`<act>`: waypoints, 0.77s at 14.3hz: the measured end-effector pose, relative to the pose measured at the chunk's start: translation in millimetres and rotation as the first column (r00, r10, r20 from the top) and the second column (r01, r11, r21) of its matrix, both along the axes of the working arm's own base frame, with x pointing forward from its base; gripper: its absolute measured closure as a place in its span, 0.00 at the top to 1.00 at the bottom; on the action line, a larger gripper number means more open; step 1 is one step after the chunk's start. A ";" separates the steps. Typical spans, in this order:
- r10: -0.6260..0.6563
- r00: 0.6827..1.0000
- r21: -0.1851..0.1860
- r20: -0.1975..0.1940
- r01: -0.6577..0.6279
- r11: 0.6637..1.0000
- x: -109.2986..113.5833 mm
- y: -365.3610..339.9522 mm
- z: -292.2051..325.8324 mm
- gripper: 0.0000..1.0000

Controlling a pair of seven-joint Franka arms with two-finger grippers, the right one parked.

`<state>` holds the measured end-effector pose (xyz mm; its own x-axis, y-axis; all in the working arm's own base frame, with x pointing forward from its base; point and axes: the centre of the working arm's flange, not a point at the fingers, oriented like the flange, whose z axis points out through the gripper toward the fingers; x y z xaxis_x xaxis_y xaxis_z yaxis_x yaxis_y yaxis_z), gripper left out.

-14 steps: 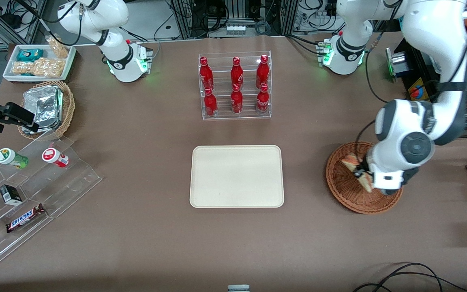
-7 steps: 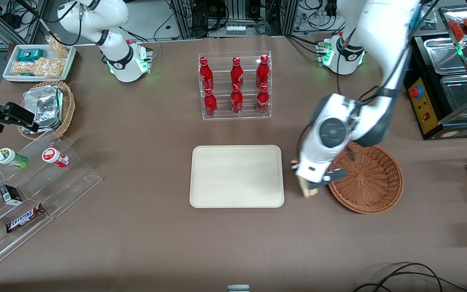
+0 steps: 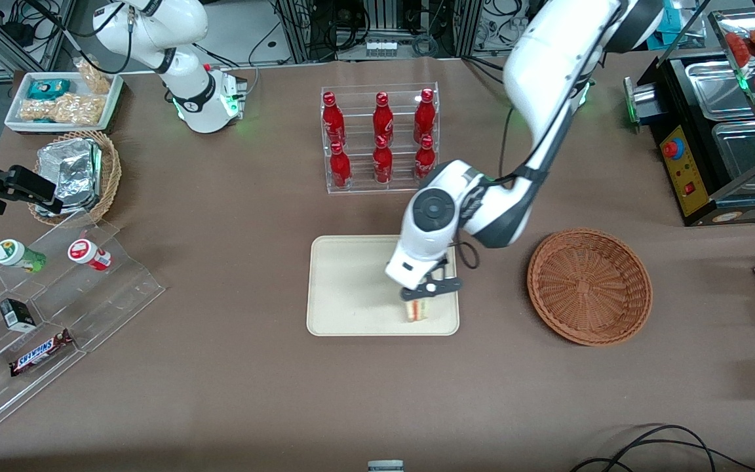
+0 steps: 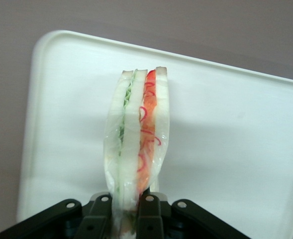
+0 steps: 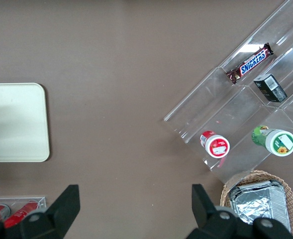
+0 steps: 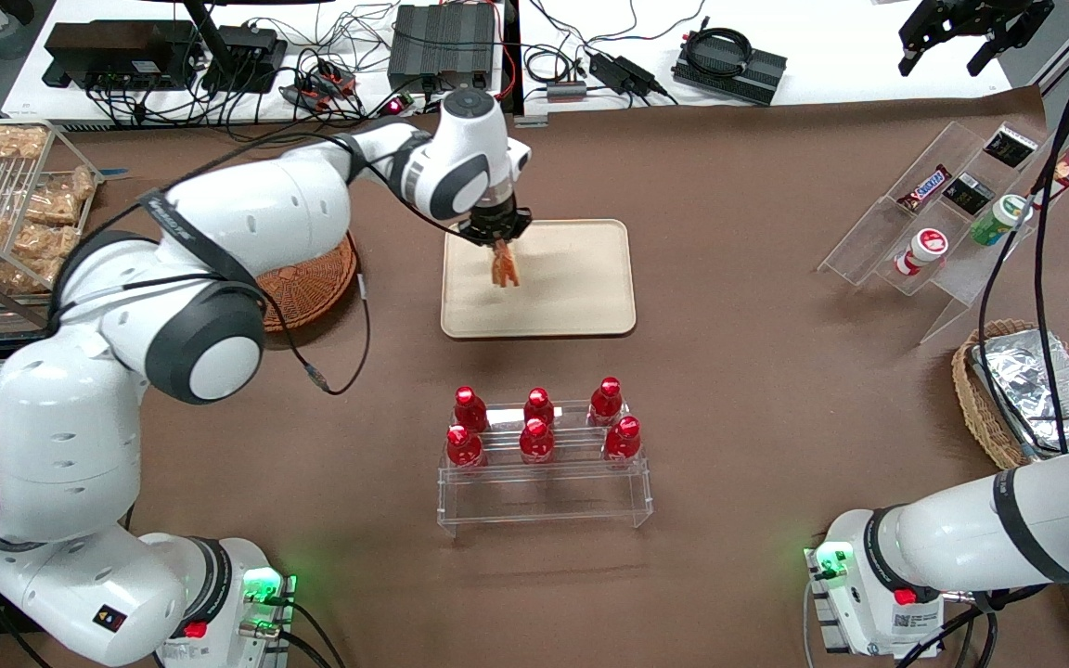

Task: Place sandwich from basket to tray
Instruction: 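Carry the sandwich with the left gripper over the cream tray, then lower the sandwich onto the tray and open the left gripper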

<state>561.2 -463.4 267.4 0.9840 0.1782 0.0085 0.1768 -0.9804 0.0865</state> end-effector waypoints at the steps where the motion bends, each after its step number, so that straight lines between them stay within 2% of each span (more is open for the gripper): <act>1: -0.008 1.000 -0.011 0.008 0.008 1.000 -1.8 -9.1 -5.7 0.15; 6: -0.036 0.999 -0.021 0.007 0.036 0.999 -8.8 -31.0 -17.1 0.14; 8: -0.042 0.999 -0.022 0.003 0.042 0.999 -12.3 -34.6 -19.1 0.18; 11: -0.047 0.999 -0.028 0.005 0.047 0.998 -13.9 -39.0 -14.4 0.46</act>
<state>547.3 -502.4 253.0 0.9912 0.1318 0.0086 0.1300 -0.9849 0.1147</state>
